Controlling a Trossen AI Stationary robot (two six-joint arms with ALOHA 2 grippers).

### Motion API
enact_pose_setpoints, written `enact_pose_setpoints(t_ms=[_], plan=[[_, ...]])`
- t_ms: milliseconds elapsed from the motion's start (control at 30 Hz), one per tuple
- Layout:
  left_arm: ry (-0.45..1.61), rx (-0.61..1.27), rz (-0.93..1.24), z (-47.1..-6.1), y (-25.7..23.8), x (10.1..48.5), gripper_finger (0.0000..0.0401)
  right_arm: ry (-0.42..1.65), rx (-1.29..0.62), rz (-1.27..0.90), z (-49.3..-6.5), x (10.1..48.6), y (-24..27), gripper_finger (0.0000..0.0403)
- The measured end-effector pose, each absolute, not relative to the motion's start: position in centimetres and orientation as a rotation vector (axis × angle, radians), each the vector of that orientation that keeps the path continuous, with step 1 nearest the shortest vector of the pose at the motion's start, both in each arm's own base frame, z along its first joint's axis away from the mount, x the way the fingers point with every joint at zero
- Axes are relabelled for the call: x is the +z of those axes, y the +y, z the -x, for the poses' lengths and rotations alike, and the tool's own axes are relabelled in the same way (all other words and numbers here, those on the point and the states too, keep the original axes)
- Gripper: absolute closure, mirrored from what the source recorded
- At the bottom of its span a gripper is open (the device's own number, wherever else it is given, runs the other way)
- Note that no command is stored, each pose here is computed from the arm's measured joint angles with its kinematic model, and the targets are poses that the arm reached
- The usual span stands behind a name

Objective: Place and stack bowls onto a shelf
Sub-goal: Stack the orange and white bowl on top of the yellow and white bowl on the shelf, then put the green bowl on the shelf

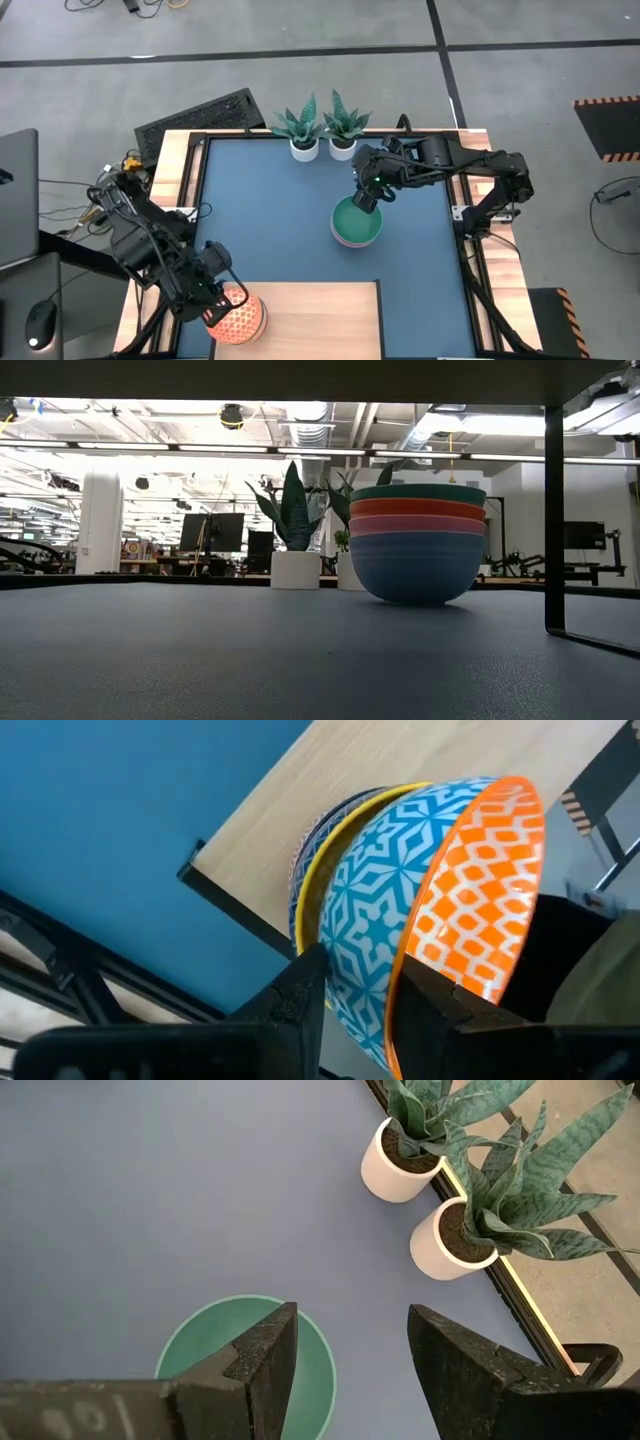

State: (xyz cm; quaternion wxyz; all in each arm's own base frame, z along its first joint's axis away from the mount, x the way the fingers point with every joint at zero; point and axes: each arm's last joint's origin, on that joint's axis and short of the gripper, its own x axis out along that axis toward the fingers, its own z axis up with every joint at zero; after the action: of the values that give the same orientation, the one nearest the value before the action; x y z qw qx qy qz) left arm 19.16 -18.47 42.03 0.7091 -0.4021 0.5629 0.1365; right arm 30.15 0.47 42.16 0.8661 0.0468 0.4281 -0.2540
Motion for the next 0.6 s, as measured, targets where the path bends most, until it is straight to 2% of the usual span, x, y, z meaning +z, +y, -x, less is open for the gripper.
enact_pose_setpoints(t_ms=[167,467,600], plan=[[1.242,0.285,0.873,-19.21,-18.49,42.06,0.0293,0.896,-0.532,-0.098,-30.15,42.16,0.47,0.0187],[1.246,0.27,0.838,-19.14,-18.46,42.03,0.0204,0.897,-0.532,-0.098,-30.15,42.16,0.46,0.0187],[1.246,0.277,0.844,-19.14,-18.44,42.02,0.0188,0.896,-0.532,-0.098,-30.15,42.16,0.46,0.0187]])
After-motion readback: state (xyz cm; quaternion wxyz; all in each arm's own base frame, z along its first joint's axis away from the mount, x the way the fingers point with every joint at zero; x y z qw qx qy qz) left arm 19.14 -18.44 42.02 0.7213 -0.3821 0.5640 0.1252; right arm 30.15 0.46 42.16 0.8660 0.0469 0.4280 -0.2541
